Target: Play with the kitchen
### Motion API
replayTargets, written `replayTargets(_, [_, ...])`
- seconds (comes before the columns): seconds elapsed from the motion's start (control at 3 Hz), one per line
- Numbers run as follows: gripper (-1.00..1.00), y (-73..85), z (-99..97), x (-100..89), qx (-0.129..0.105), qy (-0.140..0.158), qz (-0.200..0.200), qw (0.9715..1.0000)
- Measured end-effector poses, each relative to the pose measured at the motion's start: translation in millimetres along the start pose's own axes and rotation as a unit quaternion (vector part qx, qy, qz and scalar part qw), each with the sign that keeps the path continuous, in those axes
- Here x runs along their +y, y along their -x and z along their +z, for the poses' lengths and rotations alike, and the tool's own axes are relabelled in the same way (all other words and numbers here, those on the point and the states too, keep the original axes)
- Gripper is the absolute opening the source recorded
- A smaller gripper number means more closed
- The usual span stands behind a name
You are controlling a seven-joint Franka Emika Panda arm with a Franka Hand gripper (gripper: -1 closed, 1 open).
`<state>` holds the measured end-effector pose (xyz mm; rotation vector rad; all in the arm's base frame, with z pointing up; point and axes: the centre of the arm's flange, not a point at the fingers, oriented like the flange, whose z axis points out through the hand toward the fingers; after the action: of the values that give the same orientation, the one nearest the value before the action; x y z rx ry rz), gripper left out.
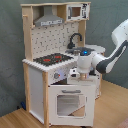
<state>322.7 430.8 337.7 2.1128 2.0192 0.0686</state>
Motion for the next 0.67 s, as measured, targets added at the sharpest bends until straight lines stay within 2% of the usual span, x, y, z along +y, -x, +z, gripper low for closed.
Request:
replayTargets(0.33, [-1.0, -4.9, -4.3, -5.0, 0.009, 0.0, 0.047, 0.9989])
replayTargets(0.67, [-1.0, -14.6, -15.6, -16.6, 0.02, 0.001, 0.083, 0.9964])
